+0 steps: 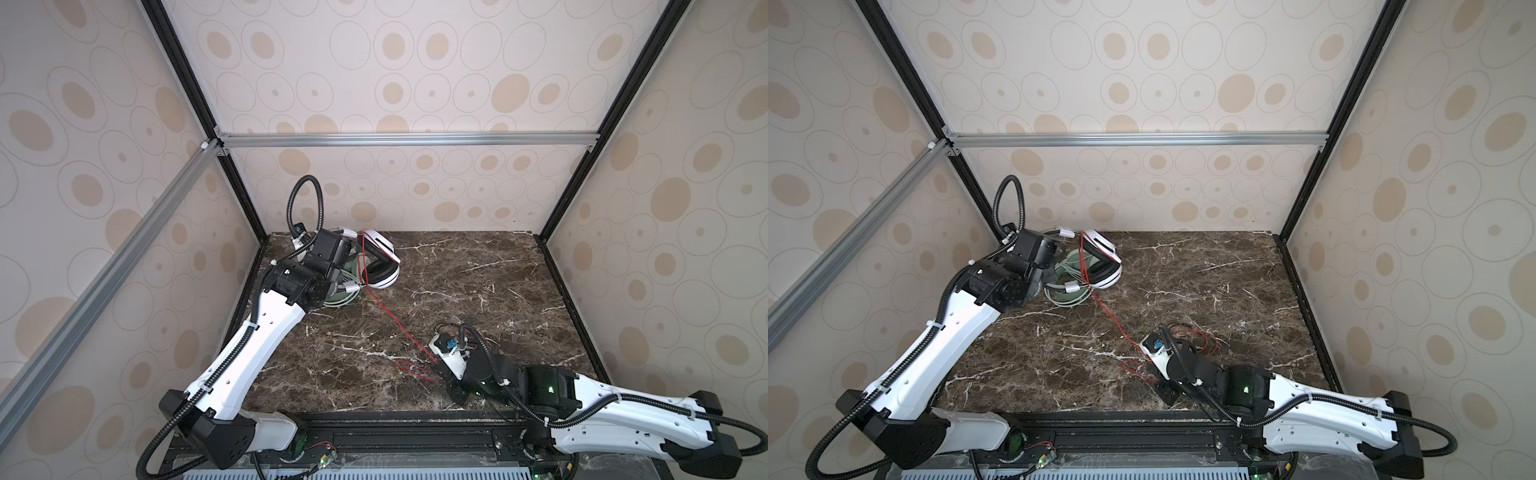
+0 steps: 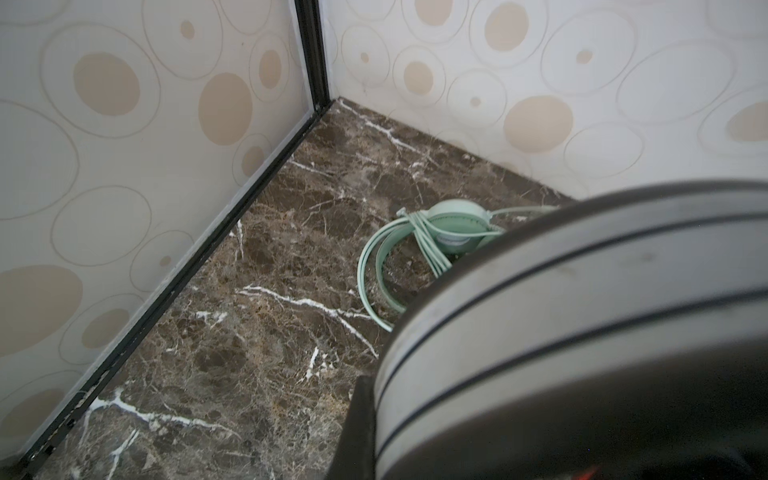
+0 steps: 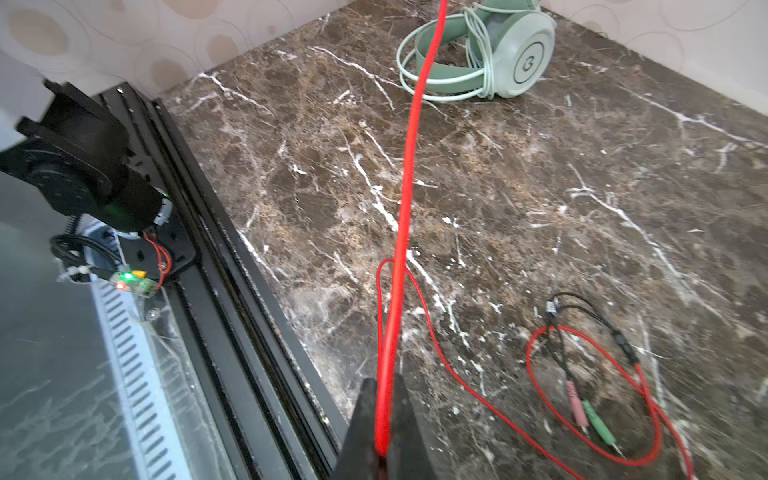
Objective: Wrap the headphones
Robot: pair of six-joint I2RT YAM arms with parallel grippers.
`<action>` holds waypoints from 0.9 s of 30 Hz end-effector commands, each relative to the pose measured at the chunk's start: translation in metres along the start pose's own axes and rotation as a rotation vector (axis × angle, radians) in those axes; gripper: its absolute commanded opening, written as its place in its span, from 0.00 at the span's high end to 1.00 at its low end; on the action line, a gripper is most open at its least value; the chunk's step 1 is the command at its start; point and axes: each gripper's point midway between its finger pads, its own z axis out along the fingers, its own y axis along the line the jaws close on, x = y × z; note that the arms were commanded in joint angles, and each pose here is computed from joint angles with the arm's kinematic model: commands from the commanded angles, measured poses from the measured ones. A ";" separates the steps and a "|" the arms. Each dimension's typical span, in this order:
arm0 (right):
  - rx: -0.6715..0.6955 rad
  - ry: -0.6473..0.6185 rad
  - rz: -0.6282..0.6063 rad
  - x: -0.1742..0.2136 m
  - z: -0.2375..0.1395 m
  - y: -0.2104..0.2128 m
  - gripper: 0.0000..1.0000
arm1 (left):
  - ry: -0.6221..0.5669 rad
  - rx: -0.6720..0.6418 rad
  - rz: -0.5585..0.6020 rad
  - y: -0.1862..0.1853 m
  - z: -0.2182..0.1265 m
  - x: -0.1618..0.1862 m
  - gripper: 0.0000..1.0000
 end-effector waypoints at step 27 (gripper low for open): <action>0.403 -0.051 -0.195 -0.084 -0.068 -0.087 1.00 | 0.110 0.242 0.412 -0.080 -0.021 0.155 1.00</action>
